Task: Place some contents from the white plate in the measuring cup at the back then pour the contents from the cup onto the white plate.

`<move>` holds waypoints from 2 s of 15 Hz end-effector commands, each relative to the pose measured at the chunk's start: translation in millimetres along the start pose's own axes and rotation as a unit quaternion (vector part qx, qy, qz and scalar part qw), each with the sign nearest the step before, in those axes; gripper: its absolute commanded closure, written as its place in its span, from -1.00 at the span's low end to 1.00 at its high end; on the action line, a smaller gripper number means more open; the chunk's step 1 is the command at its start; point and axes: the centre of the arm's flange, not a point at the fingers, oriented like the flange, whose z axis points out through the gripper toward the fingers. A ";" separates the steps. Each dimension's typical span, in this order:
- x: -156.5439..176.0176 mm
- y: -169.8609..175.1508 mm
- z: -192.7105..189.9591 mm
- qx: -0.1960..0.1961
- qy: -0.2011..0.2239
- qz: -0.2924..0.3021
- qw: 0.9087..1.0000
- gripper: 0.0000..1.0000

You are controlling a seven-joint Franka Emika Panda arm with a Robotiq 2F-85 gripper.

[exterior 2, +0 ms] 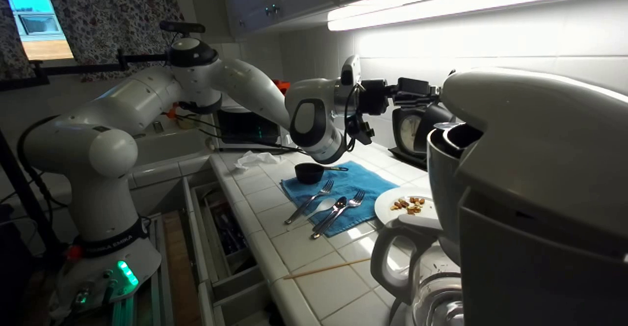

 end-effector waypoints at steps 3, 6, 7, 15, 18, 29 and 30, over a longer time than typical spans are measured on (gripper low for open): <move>4.7 8.1 -8.7 -0.011 0.030 -0.017 0.999 0.85; 4.8 8.9 -9.6 -0.011 0.051 -0.025 0.998 0.85; 4.8 9.3 -9.9 -0.011 0.057 -0.027 0.998 0.85; 1.3 12.5 -12.0 -0.016 0.098 -0.047 0.994 0.85; -1.5 13.0 -12.5 -0.017 0.110 -0.055 0.992 0.85; -8.7 13.1 -11.7 -0.013 0.132 -0.074 0.988 0.85; -8.6 13.4 -11.7 -0.013 0.132 -0.074 0.988 0.85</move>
